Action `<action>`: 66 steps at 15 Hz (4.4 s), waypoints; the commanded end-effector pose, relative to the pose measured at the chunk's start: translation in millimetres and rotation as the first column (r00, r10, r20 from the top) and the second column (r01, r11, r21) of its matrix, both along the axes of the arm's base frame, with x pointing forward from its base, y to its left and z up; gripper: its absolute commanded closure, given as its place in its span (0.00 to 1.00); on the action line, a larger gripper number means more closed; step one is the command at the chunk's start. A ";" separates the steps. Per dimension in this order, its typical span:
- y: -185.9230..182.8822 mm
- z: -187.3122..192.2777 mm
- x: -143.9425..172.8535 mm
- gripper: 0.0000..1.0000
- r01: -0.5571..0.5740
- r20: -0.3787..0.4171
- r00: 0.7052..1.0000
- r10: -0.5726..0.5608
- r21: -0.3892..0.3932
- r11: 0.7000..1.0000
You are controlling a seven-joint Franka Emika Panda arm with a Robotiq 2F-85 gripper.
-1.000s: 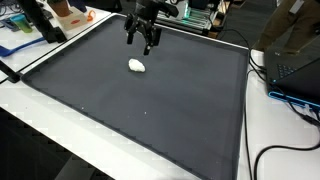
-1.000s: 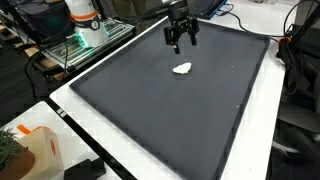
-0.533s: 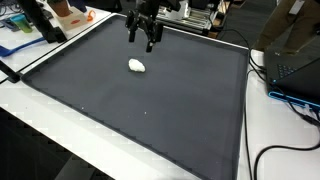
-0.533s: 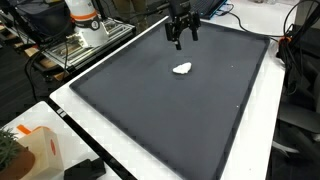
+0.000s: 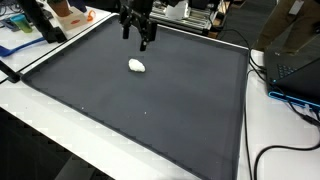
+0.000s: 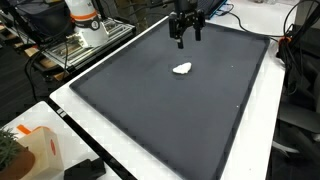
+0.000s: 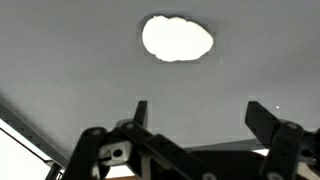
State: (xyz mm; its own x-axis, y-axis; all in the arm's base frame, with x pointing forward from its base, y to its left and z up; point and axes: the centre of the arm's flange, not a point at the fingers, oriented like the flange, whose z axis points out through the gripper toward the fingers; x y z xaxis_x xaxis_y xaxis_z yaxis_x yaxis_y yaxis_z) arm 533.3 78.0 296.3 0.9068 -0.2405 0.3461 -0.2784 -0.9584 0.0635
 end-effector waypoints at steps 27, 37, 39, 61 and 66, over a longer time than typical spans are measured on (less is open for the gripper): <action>-51.0 14.7 115.7 0.00 0.042 -0.441 0.896 0.046 0.188 0.981; -52.8 -4.2 174.2 0.00 0.089 -0.548 0.836 0.013 0.159 0.983; -54.8 -4.7 183.9 0.00 0.089 -0.576 0.817 0.014 0.150 0.985; -54.5 -16.2 169.1 0.00 0.120 -0.695 0.719 0.010 0.139 0.983; -63.6 -28.3 179.4 0.00 0.143 -0.700 0.714 0.003 0.149 0.978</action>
State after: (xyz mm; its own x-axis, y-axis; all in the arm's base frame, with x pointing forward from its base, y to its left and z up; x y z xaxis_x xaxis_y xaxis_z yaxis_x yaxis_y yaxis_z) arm 686.1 24.2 278.3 0.8636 -0.2991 -0.4058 -0.2834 -0.9538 0.1000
